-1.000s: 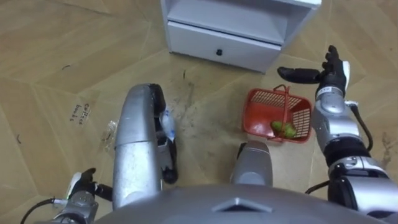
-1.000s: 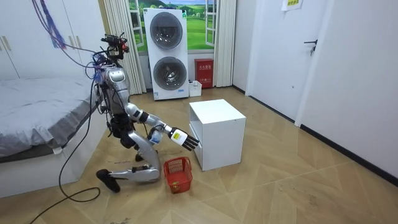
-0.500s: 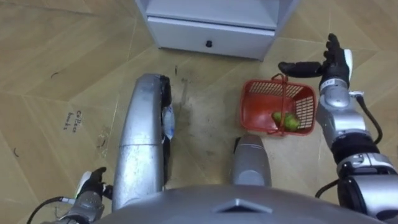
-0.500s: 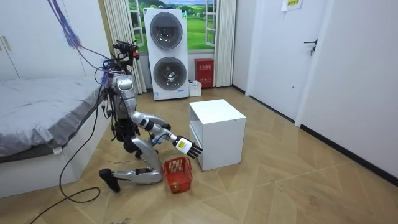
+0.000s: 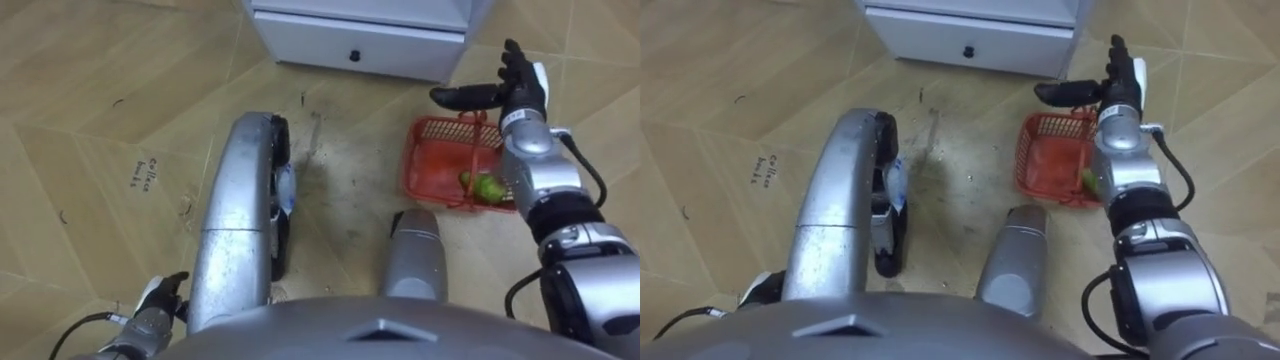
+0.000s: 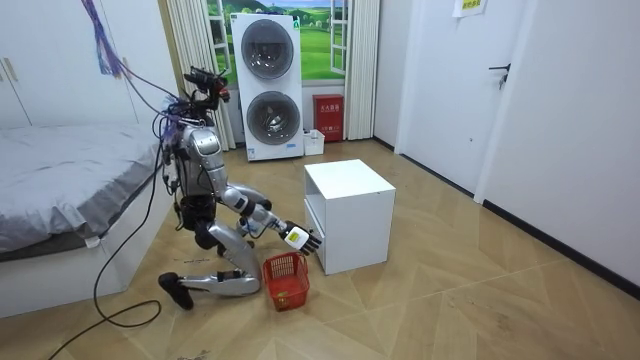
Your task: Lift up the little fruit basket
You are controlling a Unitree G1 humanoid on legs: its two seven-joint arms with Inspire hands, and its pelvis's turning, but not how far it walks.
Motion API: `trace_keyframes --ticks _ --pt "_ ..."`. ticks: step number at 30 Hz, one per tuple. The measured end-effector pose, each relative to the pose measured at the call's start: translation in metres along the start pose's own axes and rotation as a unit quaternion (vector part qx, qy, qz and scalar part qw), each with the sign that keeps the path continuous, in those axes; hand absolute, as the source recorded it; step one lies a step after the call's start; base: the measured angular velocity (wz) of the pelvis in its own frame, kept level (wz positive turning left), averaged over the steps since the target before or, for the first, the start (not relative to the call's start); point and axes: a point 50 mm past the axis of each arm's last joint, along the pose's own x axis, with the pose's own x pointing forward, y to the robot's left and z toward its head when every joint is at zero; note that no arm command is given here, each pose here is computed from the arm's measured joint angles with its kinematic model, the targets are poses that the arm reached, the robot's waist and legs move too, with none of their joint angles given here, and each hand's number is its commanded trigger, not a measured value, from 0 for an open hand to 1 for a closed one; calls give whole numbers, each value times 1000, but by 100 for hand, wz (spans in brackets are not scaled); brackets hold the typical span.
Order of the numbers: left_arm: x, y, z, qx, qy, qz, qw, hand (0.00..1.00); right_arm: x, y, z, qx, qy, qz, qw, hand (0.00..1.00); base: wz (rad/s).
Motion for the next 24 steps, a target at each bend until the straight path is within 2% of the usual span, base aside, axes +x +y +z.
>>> trace_keyframes --ticks 18,24 --pt "0 -7 7 18 -7 -19 1000 0 -1 -3 -23 74 40 1 997 0 2" --pt "0 -9 8 2 -7 -21 1000 0 -1 -6 -24 80 40 0 996 0 0"
